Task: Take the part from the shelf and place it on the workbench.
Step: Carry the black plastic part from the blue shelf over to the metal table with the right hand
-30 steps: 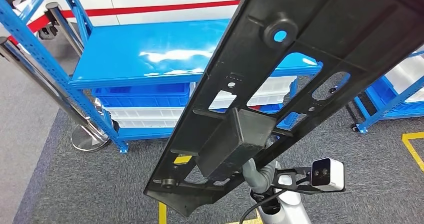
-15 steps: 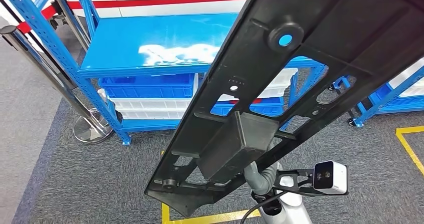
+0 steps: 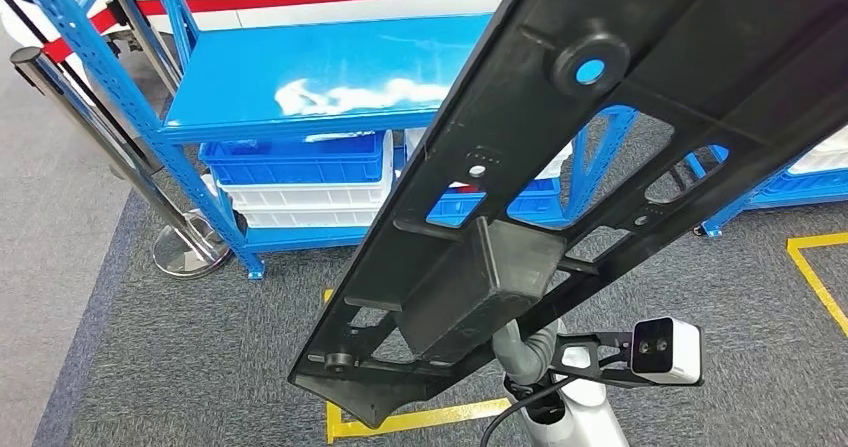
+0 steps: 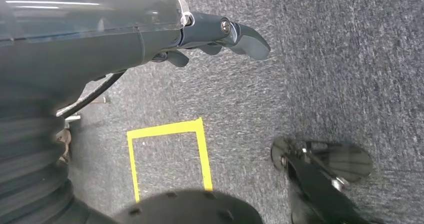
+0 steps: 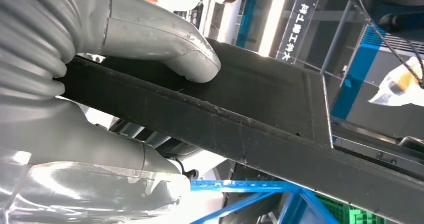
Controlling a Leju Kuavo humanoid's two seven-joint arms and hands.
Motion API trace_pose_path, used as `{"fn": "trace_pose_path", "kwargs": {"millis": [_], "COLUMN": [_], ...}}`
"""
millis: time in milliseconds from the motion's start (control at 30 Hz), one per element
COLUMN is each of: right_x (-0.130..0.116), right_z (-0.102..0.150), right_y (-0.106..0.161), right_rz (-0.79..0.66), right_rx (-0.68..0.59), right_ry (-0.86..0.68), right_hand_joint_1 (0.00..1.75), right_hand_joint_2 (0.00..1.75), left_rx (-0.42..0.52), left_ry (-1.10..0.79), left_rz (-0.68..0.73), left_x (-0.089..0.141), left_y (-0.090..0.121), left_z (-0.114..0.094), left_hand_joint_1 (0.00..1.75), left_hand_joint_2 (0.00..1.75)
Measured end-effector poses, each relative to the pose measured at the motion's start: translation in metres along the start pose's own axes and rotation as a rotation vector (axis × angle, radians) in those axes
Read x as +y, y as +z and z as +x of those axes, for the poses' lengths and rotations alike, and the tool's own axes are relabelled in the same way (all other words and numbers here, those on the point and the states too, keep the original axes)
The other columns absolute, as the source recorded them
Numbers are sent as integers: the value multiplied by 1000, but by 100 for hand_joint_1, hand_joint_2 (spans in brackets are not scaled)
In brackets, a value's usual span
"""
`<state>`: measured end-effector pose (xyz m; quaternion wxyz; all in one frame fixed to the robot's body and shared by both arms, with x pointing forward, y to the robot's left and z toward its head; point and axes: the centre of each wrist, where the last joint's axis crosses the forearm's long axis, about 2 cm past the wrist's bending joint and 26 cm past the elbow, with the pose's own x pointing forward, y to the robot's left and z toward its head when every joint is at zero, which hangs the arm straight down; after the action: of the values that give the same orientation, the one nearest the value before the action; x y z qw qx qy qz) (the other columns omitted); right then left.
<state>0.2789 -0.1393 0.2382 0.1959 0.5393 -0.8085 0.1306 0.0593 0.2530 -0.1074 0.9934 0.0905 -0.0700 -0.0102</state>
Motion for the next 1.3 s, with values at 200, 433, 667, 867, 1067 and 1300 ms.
{"fn": "trace_pose_path", "kwargs": {"millis": [200, 433, 667, 867, 1067, 1300], "right_x": [-1, -1, -2, 0, -1, -1], "right_z": [0, 0, 3, 3, 6, 11], "right_y": [-2, -2, -6, -3, 0, 1], "right_rz": [5, 2, 5, -2, -9, -8], "right_rx": [-3, -2, -5, -5, -12, -19], "right_ry": [-2, 2, 24, 27, 39, 64], "right_hand_joint_1": [175, 175, 175, 175, 175, 175], "right_hand_joint_2": [175, 175, 175, 175, 175, 175], "left_rx": [1, 2, -13, -17, -21, -28], "left_ry": [5, 4, 11, 14, 10, 7], "left_rz": [0, 3, 7, 16, 21, 23], "left_x": [0, 0, 0, 2, 4, 5], "left_y": [0, 0, 0, 0, -1, -1], "left_z": [0, 0, 1, 0, -1, 0], "left_hand_joint_1": [0, 0, 0, 0, 0, 0], "left_hand_joint_2": [175, 175, 175, 175, 175, 175]}}
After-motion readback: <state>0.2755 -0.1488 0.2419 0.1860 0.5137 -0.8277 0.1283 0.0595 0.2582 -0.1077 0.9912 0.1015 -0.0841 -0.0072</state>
